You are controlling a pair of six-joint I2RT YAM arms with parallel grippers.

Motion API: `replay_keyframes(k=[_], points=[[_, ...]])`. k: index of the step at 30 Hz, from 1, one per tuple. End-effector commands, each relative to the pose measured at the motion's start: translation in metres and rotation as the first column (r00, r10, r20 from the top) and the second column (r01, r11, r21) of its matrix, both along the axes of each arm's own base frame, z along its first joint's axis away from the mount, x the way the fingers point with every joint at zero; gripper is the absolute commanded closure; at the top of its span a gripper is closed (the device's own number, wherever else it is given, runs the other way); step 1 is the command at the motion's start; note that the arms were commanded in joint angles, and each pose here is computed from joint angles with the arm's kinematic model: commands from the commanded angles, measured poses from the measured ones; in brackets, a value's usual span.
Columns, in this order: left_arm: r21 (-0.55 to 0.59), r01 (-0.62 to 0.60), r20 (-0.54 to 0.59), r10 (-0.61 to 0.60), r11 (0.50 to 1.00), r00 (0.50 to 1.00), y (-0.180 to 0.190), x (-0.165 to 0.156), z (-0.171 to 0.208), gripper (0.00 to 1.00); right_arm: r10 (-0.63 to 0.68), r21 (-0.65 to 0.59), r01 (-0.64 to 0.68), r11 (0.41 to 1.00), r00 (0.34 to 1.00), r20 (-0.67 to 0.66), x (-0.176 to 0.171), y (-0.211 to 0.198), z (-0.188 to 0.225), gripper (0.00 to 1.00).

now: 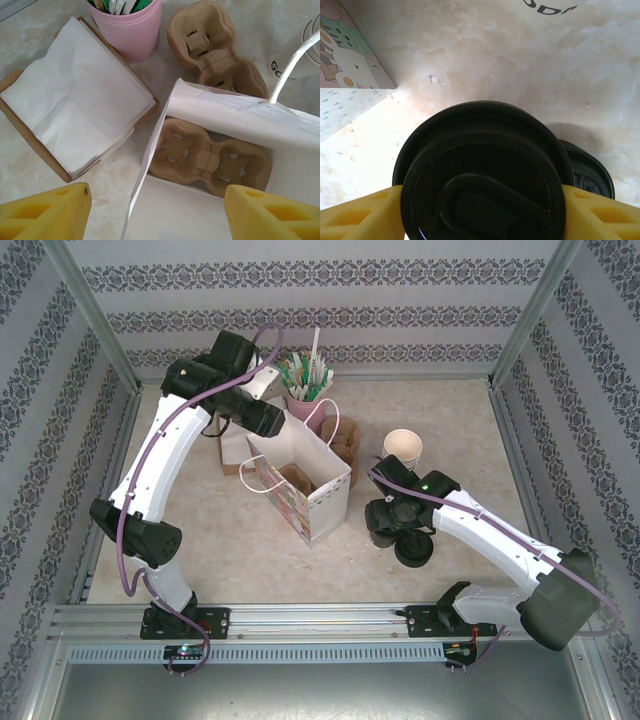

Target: Pack the takeout coffee

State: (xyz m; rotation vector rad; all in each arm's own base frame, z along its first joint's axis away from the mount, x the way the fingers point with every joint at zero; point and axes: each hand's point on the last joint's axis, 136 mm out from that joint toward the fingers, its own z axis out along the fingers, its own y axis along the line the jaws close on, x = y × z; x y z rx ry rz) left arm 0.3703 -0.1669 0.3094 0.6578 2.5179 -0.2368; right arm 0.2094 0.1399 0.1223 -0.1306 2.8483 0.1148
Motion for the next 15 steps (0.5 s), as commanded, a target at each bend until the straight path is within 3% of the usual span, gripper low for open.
replay_keyframes(k=[1,9,15], points=[[0.016,0.008,-0.012,-0.007,1.000,1.000,0.006,-0.007,0.001,0.28,0.016,-0.001,-0.016,1.000,1.000,-0.019,-0.004,-0.002,0.000,0.31],[0.004,-0.003,-0.012,0.003,1.000,1.000,0.010,-0.007,0.002,0.29,0.133,0.021,-0.134,0.991,0.988,0.074,0.000,0.003,0.038,0.33],[-0.036,-0.022,-0.042,0.021,0.999,0.999,0.014,-0.007,0.004,0.33,0.195,0.048,-0.209,0.977,0.957,0.214,0.001,0.001,0.101,0.33]])
